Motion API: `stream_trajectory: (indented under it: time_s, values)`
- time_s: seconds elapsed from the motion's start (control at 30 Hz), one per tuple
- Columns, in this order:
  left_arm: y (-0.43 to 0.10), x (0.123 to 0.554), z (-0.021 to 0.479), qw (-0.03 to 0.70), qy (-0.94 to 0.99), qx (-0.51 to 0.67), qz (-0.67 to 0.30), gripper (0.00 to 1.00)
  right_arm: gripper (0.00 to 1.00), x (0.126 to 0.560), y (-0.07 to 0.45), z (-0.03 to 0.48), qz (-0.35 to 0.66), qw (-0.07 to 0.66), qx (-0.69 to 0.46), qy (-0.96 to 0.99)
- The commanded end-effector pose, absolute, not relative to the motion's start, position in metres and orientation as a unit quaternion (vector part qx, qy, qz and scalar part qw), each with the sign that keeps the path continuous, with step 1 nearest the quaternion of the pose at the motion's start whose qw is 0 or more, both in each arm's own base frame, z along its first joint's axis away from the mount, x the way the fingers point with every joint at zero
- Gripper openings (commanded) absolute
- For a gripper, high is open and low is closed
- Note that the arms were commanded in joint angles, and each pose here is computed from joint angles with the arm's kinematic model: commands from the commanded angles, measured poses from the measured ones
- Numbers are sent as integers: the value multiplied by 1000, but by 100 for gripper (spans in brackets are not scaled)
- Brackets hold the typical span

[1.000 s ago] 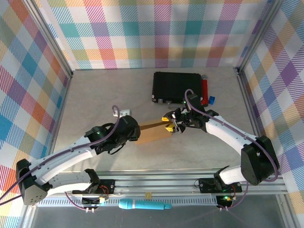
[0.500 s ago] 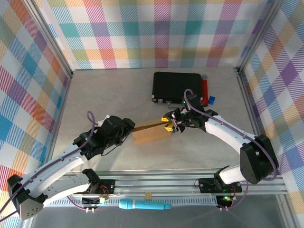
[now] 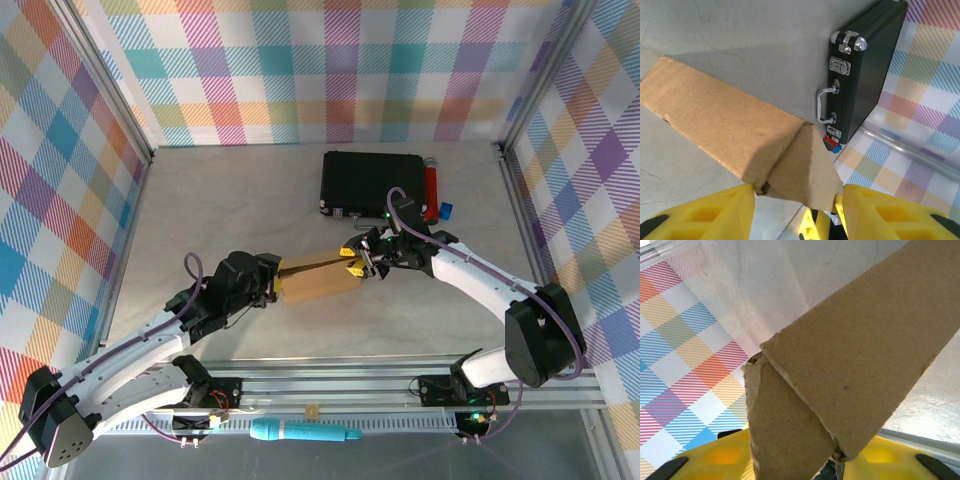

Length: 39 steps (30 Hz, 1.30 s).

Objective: Fold the paper box

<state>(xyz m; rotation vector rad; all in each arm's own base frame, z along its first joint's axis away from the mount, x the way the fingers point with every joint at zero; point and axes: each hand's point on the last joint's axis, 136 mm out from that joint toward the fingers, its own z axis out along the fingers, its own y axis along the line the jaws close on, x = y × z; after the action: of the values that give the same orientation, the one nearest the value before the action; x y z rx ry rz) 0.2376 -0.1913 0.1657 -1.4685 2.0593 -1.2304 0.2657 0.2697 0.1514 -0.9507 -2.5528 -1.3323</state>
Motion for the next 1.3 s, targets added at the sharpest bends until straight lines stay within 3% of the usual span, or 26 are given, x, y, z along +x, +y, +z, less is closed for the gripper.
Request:
stream_trajectory:
  time_s: [0.0,0.13,0.23,0.3,0.4,0.7,0.83,0.97,1.27]
  values:
    - [-192,237,158,147,705,-533,-443,47,39,262,266,138,-417,68,-321,-847]
    - [-191,239,149,147,702,-541,-440,42,39,260,265,138,-417,69,-321,-847]
    - [-193,238,139,140,706,-542,-435,21,39,259,264,137,-415,69,-322,-848]
    - [-193,236,131,135,709,-545,-428,13,39,259,264,137,-414,69,-321,-849]
    - [-189,232,125,133,711,-548,-421,12,40,259,263,138,-415,67,-318,-850]
    - [-182,226,122,134,717,-551,-405,11,62,272,249,167,-435,31,-299,-849]
    - [-184,227,121,133,720,-549,-403,11,64,272,242,172,-437,33,-305,-846]
    - [-185,228,121,132,722,-548,-401,11,64,272,231,166,-435,32,-320,-841]
    - [-184,227,121,133,725,-546,-397,9,45,265,220,145,-422,43,-338,-840]
